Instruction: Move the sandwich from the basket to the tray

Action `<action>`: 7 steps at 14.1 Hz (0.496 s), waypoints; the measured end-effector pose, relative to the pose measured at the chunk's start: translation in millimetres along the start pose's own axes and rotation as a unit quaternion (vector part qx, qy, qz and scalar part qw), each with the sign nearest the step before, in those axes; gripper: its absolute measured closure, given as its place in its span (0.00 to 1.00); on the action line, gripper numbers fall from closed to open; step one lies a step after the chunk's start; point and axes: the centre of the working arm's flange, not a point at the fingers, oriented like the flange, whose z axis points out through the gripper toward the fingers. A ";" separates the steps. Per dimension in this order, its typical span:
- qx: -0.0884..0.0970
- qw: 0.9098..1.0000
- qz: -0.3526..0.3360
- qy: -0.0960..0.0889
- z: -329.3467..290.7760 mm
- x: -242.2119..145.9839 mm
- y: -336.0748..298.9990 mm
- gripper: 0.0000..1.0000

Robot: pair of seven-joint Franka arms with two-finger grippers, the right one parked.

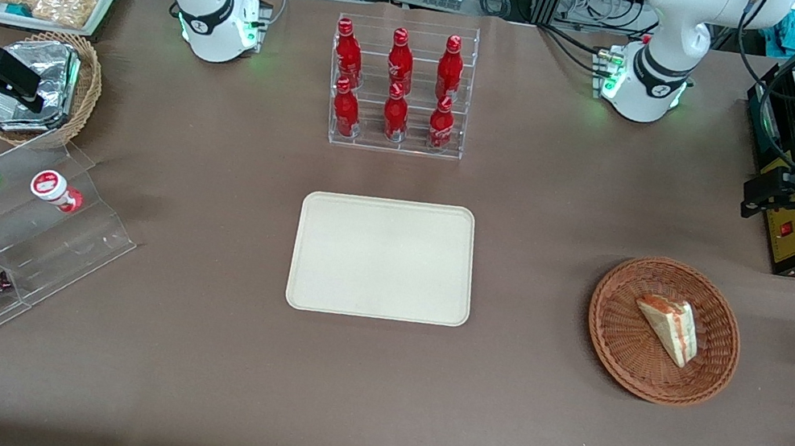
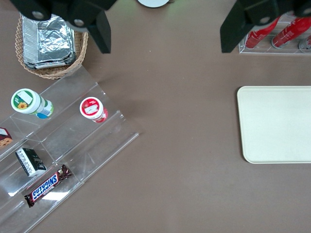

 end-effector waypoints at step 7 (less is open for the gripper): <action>0.000 1.000 0.000 0.007 -0.5 2.3 0.0 0.00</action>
